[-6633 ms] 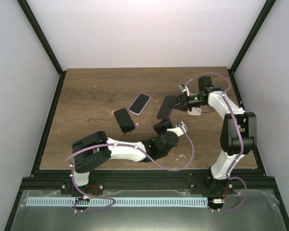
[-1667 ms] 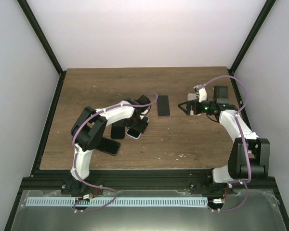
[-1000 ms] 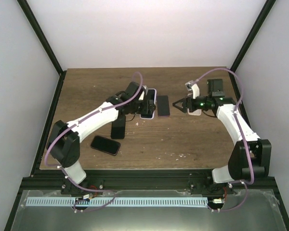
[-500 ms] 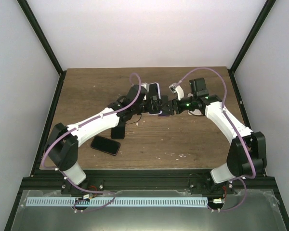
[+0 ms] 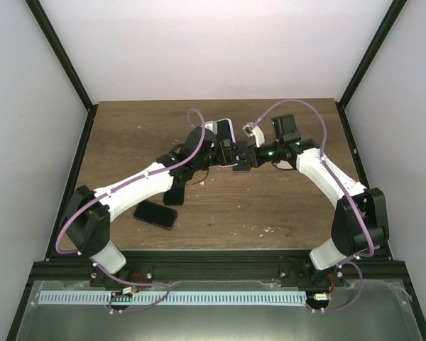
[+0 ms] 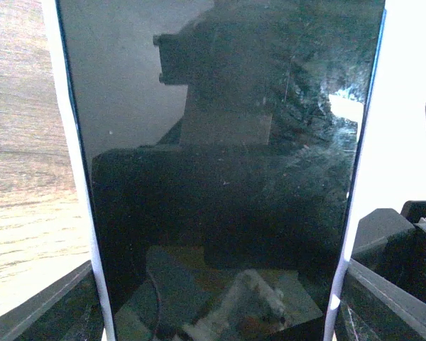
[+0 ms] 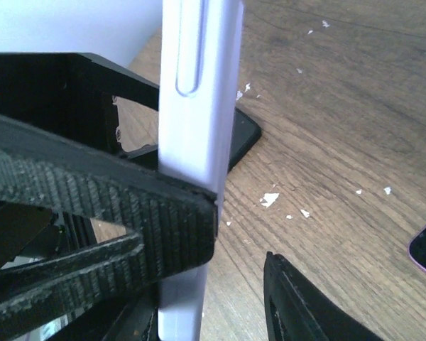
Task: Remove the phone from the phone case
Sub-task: Pick up the phone at the center of the board, then remove the phone case from the phone.
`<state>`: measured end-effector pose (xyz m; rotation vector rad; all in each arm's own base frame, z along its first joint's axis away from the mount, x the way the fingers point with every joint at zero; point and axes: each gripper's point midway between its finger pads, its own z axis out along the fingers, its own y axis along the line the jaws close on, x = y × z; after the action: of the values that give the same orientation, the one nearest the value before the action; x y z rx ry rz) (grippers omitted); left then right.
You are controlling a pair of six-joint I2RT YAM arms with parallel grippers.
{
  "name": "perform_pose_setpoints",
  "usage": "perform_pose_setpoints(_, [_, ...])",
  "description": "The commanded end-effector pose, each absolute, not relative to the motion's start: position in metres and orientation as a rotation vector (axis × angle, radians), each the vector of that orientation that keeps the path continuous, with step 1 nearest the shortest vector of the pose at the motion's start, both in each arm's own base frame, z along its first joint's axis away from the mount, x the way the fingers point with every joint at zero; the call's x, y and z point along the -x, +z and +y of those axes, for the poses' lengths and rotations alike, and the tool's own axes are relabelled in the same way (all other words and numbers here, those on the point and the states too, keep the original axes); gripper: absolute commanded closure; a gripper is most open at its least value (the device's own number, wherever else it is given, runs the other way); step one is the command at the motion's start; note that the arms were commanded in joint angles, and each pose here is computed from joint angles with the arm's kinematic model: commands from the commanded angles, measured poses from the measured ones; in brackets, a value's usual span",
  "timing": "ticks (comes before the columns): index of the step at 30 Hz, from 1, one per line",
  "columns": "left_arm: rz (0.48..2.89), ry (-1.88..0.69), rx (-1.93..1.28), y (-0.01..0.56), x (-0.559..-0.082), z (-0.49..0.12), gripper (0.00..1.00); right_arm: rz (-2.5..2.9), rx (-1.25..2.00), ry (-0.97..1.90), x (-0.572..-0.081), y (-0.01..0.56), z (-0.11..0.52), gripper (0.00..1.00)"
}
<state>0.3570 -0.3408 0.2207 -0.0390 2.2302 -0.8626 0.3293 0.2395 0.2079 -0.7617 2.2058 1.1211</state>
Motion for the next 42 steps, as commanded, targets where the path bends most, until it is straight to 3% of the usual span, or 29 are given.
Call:
perform_pose_setpoints(1, [2.055,-0.971,0.053,0.273,-0.357,-0.343,0.93,2.132,0.793,1.172,-0.336,0.226,0.251,0.67])
perform_pose_setpoints(4, [2.049,-0.959,0.045,0.271,-0.357,-0.341,0.85,2.121,0.803,1.207,-0.334,0.227,0.254,0.9])
perform_pose_setpoints(5, [2.051,-0.958,0.027,0.27,-0.356,-0.343,0.74,2.116,0.808,1.212,-0.333,0.228,0.254,0.98])
perform_pose_setpoints(8, [2.064,-0.886,-0.047,0.266,-0.357,-0.341,0.23,2.092,0.823,1.215,-0.331,0.234,0.254,0.99])
perform_pose_setpoints(11, [2.099,-0.767,-0.118,0.26,-0.36,-0.334,0.02,2.073,0.827,1.17,-0.333,0.241,0.249,0.99])
perform_pose_setpoints(12, [2.099,-0.754,-0.129,0.262,-0.36,-0.33,0.0,2.061,0.829,1.157,-0.333,0.245,0.246,0.99])
perform_pose_setpoints(14, [2.06,-0.752,-0.168,0.271,-0.358,-0.32,0.0,2.037,0.833,1.125,-0.334,0.25,0.237,0.99])
perform_pose_setpoints(19, [1.886,-1.017,-0.253,0.304,-0.349,-0.293,0.0,1.996,0.896,1.101,-0.324,0.254,0.218,0.99])
perform_pose_setpoints(25, [1.775,-1.244,-0.498,0.302,-0.316,-0.301,0.1,1.885,1.016,1.261,-0.279,0.269,0.222,0.99])
perform_pose_setpoints(29, [1.693,-1.401,-0.567,0.304,-0.301,-0.313,0.23,1.857,1.04,1.329,-0.265,0.273,0.223,0.99])
perform_pose_setpoints(32, [1.649,-1.479,-0.592,0.306,-0.298,-0.319,0.4,1.85,1.052,1.361,-0.26,0.273,0.224,0.99])
perform_pose_setpoints(36, [1.616,-1.551,-0.615,0.307,-0.297,-0.326,0.52,1.841,1.058,1.413,-0.252,0.271,0.225,0.99])
perform_pose_setpoints(42, [1.579,-1.612,-0.656,0.313,-0.294,-0.332,0.81,1.842,1.059,1.459,-0.246,0.267,0.227,0.99])
